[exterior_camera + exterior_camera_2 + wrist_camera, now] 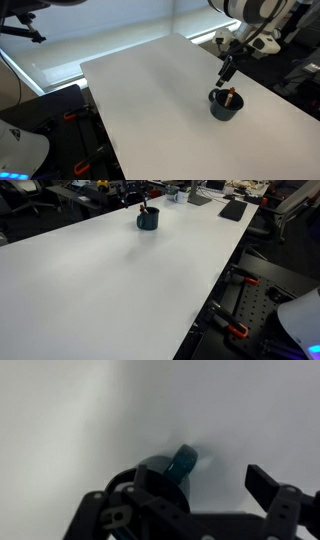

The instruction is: Remove the marker from the mug

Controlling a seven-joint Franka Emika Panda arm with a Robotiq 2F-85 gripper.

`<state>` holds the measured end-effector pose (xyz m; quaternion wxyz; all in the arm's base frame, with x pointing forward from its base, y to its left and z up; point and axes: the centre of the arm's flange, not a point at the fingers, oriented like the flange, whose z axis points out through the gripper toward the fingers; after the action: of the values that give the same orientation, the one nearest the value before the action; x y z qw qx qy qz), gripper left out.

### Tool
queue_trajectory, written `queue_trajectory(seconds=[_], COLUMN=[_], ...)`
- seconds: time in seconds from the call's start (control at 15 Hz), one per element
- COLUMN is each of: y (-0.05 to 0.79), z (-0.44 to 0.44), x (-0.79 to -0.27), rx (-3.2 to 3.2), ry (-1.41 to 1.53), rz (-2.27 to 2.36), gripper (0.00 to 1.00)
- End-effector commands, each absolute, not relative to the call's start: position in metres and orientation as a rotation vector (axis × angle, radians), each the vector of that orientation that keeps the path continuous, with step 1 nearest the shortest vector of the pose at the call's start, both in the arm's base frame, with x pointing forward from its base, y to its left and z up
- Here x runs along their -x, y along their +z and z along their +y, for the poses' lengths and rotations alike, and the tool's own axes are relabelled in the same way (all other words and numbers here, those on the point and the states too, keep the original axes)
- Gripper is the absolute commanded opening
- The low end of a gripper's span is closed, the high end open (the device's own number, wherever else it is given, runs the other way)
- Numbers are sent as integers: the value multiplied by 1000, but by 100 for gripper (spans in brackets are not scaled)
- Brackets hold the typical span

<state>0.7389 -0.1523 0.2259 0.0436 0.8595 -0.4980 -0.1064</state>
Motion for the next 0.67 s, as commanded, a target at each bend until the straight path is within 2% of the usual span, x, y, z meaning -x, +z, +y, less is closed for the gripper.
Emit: queue_trajectory(seconds=[0.0, 0.6], y=[225, 227], z=[-161, -182], x=[-748, -754], rx=[-2596, -2560], ry=[-287, -239], rz=[-1570, -1629], gripper=[100, 100])
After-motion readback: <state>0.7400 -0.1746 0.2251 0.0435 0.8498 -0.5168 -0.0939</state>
